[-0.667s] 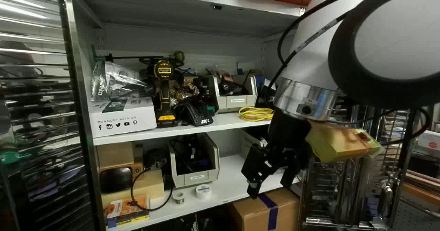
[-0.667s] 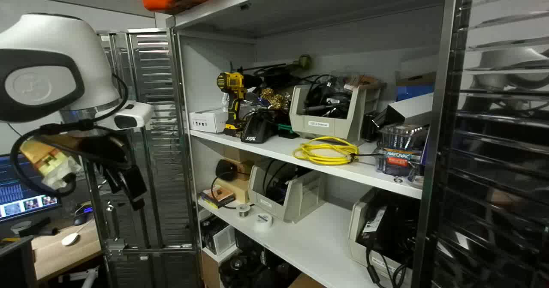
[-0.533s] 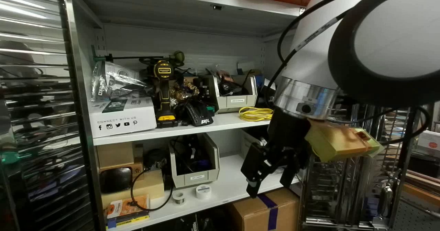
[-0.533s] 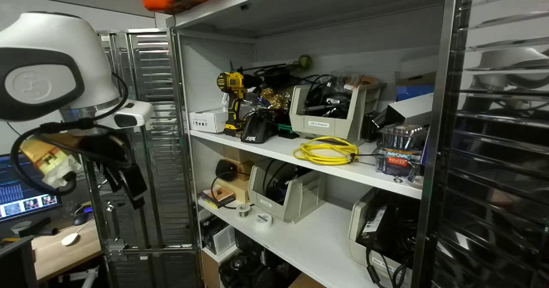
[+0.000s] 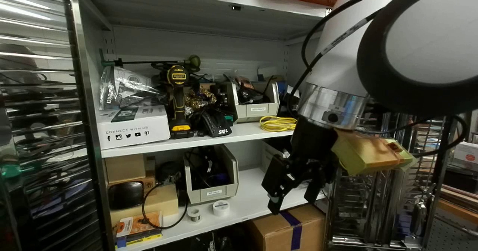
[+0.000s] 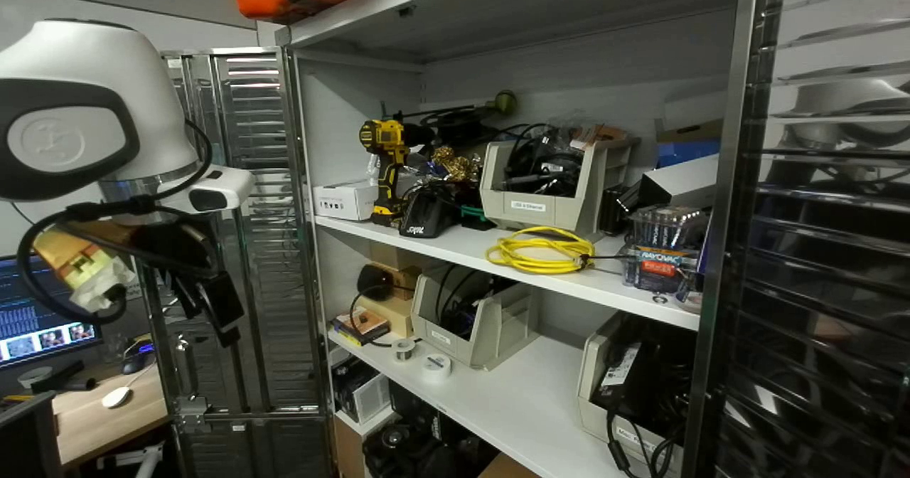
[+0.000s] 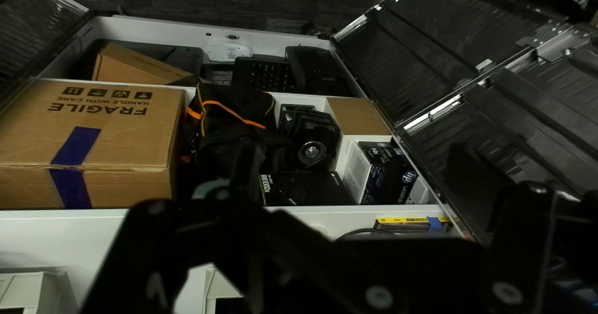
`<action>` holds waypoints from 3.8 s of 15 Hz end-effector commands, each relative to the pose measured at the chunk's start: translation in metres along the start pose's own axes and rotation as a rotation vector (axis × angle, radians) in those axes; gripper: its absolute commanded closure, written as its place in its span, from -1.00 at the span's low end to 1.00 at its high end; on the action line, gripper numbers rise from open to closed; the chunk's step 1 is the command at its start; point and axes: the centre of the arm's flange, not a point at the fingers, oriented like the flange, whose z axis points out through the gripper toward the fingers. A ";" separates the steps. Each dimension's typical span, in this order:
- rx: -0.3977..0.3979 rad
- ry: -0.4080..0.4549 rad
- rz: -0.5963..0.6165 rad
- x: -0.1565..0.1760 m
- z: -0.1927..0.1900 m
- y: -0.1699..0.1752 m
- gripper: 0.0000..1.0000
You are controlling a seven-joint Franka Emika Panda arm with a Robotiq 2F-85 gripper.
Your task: Pick up the yellow cable and put it in the tool box
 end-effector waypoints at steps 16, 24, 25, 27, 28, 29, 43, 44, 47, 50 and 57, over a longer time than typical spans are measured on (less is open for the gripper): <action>0.089 0.110 0.557 0.139 -0.018 0.138 -1.00; 0.043 0.219 0.878 0.200 -0.050 0.217 -1.00; 0.036 0.223 0.898 0.209 -0.051 0.222 -1.00; 0.001 0.223 0.924 0.231 -0.048 0.230 -1.00; -0.006 0.216 0.930 0.244 -0.044 0.233 -1.00; -0.009 0.209 0.936 0.254 -0.040 0.235 -1.00; -0.041 0.163 0.990 0.283 -0.036 0.240 -1.00; -0.049 0.142 1.001 0.280 -0.032 0.246 -1.00; -0.070 0.131 1.027 0.277 -0.028 0.260 -1.00; -0.048 0.217 1.032 0.285 -0.032 0.264 -1.00; -0.069 0.206 1.021 0.299 -0.014 0.251 -1.00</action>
